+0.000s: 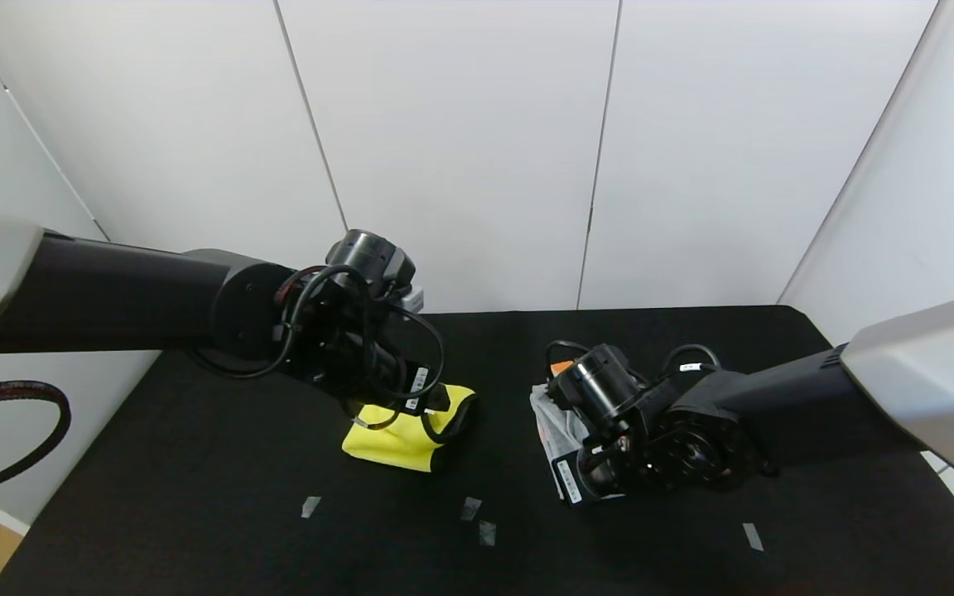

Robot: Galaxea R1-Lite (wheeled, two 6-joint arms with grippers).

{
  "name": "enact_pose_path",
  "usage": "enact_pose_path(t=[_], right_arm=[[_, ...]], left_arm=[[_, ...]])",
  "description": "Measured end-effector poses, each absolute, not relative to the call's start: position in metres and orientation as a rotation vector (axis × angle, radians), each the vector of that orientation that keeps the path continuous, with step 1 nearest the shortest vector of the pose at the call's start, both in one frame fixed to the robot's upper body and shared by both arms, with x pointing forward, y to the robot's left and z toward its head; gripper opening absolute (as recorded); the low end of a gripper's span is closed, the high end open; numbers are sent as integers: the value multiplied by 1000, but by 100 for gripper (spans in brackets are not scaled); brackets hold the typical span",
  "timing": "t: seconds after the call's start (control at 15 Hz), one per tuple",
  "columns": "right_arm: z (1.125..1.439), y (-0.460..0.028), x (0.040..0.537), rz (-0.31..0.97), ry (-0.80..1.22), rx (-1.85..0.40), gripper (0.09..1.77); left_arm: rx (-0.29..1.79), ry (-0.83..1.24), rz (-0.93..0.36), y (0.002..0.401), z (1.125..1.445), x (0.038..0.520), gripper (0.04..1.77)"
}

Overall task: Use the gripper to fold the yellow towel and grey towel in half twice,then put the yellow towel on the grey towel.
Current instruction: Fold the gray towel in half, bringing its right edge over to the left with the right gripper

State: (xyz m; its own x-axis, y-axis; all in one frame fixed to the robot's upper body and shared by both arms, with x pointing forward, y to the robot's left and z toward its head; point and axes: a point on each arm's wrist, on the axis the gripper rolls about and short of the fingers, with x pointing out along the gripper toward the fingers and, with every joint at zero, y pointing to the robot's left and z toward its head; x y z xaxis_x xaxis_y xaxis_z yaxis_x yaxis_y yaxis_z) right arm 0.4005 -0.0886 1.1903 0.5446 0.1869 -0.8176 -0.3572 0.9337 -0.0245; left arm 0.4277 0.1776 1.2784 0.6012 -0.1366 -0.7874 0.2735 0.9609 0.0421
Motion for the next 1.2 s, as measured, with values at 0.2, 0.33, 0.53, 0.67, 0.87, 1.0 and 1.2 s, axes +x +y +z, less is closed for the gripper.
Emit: enact_pose_path(t=[0.2,0.33,0.53,0.67,0.87,1.0,1.2], right_arm=[[1202,-89,396,384,950,-142,124],[1215,-92,393,394,931,-116,135],[1236,-97,387,405,885,-88,146],[1248,-104,386,397,859,-65,151],[1258,-119,392,362,832,-38,158],[1259,-131,401,318,821,-26,161],[1255,-149,416,252,825,-6,164]], left_arm=[[165,896,-238,178,1278,428,172],[165,896,-238,178,1278,429,172],[166,896,-238,177,1278,429,172],[166,897,-239,177,1277,429,172],[166,896,-239,177,1277,429,172],[166,897,-239,177,1277,429,172],[166,899,-241,177,1276,429,172]])
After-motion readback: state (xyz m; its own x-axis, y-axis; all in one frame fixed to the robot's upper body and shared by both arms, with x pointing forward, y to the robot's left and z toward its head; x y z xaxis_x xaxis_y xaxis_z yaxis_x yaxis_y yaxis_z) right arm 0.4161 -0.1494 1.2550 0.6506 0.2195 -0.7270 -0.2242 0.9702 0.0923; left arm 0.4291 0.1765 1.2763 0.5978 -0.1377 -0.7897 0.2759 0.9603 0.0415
